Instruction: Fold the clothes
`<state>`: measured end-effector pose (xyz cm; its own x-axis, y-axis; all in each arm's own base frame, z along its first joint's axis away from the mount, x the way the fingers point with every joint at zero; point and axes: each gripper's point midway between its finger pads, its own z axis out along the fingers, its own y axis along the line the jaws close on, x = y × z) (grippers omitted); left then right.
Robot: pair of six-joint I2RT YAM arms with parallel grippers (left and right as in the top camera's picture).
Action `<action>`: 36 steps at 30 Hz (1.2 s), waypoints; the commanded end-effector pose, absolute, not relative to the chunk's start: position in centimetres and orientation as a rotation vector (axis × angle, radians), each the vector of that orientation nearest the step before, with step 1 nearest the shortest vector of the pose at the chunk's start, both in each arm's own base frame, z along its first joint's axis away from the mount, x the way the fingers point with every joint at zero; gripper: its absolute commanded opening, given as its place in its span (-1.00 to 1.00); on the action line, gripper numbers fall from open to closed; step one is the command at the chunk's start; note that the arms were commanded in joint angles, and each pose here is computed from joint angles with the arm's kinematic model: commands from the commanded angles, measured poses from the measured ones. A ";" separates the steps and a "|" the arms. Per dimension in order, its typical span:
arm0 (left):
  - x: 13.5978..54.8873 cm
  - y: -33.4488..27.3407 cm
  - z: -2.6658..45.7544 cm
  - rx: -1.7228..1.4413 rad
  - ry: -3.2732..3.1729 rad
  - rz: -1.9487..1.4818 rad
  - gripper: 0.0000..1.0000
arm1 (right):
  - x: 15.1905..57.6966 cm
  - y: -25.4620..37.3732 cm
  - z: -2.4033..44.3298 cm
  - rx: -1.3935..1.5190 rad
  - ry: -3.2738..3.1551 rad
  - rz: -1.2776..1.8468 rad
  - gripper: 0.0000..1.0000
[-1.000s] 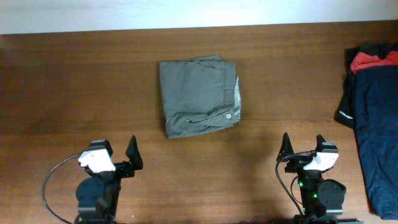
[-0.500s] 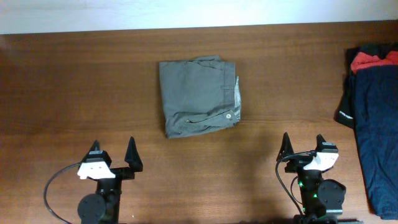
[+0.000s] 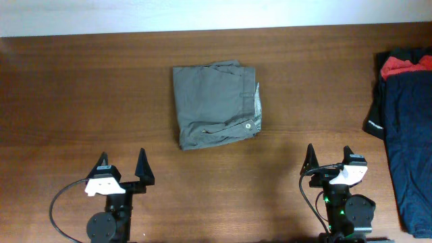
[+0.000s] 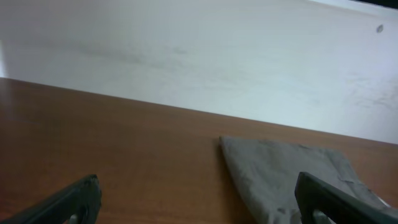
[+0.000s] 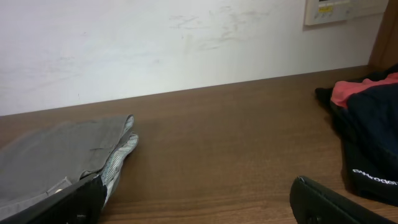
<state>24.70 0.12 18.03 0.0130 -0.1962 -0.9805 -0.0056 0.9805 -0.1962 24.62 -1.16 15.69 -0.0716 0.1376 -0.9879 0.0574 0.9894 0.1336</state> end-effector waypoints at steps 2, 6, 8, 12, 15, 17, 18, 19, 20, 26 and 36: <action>24.6 0.3 16.4 -0.155 1.611 -0.124 0.98 | 24.6 -1.5 15.5 0.165 1.643 0.051 0.97; 24.6 0.0 15.6 -0.144 1.645 -0.139 0.98 | 24.6 -1.5 15.5 0.165 1.643 0.051 0.97; 24.6 0.0 15.6 -0.144 1.645 -0.138 0.98 | 24.6 -1.5 15.5 0.165 1.643 0.051 0.97; 24.6 0.0 15.6 -0.144 1.645 -0.138 0.98 | 24.6 -1.5 15.5 0.165 1.643 0.051 0.97; 24.6 0.0 15.6 -0.144 1.645 -0.138 0.98 | 24.6 -1.5 15.5 0.165 1.643 0.051 0.97; 24.6 0.0 15.6 -0.144 1.645 -0.138 0.98 | 24.6 -1.5 15.5 0.165 1.643 0.051 0.97; 24.6 0.0 15.6 -0.144 1.645 -0.138 0.98 | 24.6 -1.5 15.5 0.165 1.643 0.051 0.97; 24.6 0.0 15.6 -0.144 1.645 -0.138 0.98 | 24.6 -1.5 15.5 0.165 1.643 0.051 0.97; 24.6 0.0 15.6 -0.144 1.645 -0.138 0.99 | 24.6 -1.5 15.5 0.165 1.643 0.051 0.97; 24.6 0.0 15.6 -0.144 1.645 -0.138 0.98 | 24.6 -1.5 15.5 0.165 1.643 0.051 0.97; 24.6 0.0 15.6 -0.144 1.645 -0.138 0.99 | 24.6 -1.5 15.5 0.165 1.643 0.051 0.97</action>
